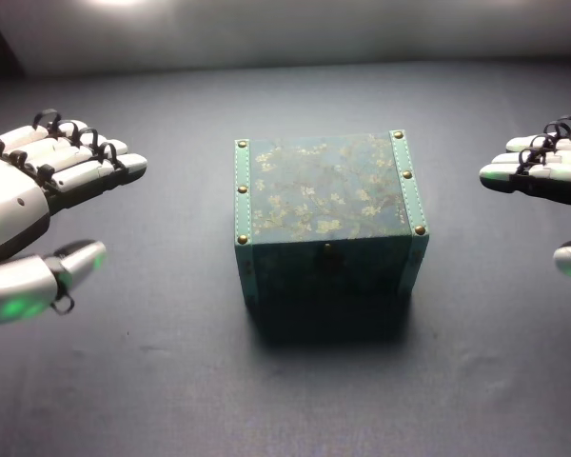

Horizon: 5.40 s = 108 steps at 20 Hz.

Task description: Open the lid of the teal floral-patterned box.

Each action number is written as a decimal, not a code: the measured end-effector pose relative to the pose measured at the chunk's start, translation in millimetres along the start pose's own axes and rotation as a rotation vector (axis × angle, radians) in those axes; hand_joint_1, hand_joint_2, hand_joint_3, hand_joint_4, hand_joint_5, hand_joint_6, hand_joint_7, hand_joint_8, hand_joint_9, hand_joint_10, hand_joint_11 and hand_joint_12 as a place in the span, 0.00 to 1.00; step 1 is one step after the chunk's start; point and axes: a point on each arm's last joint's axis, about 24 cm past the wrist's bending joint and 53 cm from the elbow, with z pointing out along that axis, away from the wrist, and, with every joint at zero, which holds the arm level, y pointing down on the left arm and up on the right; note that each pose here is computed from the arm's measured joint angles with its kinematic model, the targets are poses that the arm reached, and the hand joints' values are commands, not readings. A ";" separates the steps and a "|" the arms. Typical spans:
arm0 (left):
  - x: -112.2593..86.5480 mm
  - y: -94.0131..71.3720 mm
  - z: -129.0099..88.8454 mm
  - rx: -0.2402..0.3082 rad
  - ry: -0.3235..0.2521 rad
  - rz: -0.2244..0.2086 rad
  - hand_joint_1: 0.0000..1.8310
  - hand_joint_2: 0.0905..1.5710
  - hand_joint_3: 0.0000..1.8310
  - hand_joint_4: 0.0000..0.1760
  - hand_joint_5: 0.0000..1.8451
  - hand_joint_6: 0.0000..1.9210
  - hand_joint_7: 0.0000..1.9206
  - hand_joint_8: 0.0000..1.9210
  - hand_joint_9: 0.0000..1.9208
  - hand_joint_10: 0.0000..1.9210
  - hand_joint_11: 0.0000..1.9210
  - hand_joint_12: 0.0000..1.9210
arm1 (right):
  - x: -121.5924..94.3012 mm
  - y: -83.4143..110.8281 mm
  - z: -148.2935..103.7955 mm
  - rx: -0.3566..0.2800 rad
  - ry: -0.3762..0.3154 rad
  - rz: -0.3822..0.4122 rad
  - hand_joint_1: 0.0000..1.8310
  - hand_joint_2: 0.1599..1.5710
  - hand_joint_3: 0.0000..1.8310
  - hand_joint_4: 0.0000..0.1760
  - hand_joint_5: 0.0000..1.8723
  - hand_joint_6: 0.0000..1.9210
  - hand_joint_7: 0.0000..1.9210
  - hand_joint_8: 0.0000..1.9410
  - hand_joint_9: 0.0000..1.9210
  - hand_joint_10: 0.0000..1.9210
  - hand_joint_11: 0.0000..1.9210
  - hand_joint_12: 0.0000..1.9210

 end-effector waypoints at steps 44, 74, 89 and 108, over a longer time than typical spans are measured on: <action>42.0 -28.4 42.3 0.093 0.182 -0.028 0.29 1.00 0.05 0.00 0.04 0.00 0.03 0.00 0.10 0.00 0.01 0.38 | 25.5 20.8 43.6 -0.080 0.124 0.026 0.00 0.89 0.00 0.00 0.02 0.00 0.02 0.00 0.03 0.00 0.00 0.16; -21.5 -31.2 96.0 0.073 -0.083 0.005 0.52 0.96 0.02 0.00 0.06 0.00 0.06 0.00 0.05 0.00 0.01 0.13 | -55.6 4.8 76.0 -0.129 -0.222 0.191 0.00 0.86 0.00 0.02 0.10 0.00 0.08 0.00 0.05 0.00 0.00 0.10; -40.8 -7.0 94.3 -0.008 -0.117 0.047 0.43 0.94 0.00 0.00 0.07 0.00 0.06 0.00 0.05 0.00 0.00 0.12 | -72.9 -27.6 66.9 0.006 -0.224 0.111 0.00 0.90 0.00 0.00 0.11 0.00 0.08 0.00 0.05 0.00 0.00 0.13; -96.8 -69.5 -25.3 0.363 -0.475 -0.235 0.14 0.91 0.00 0.04 0.16 0.35 0.11 0.00 0.07 0.00 0.02 0.01 | -72.7 132.9 -39.3 -0.624 -0.431 0.160 0.45 0.80 0.00 0.00 0.27 0.01 0.17 0.00 0.12 0.00 0.00 0.19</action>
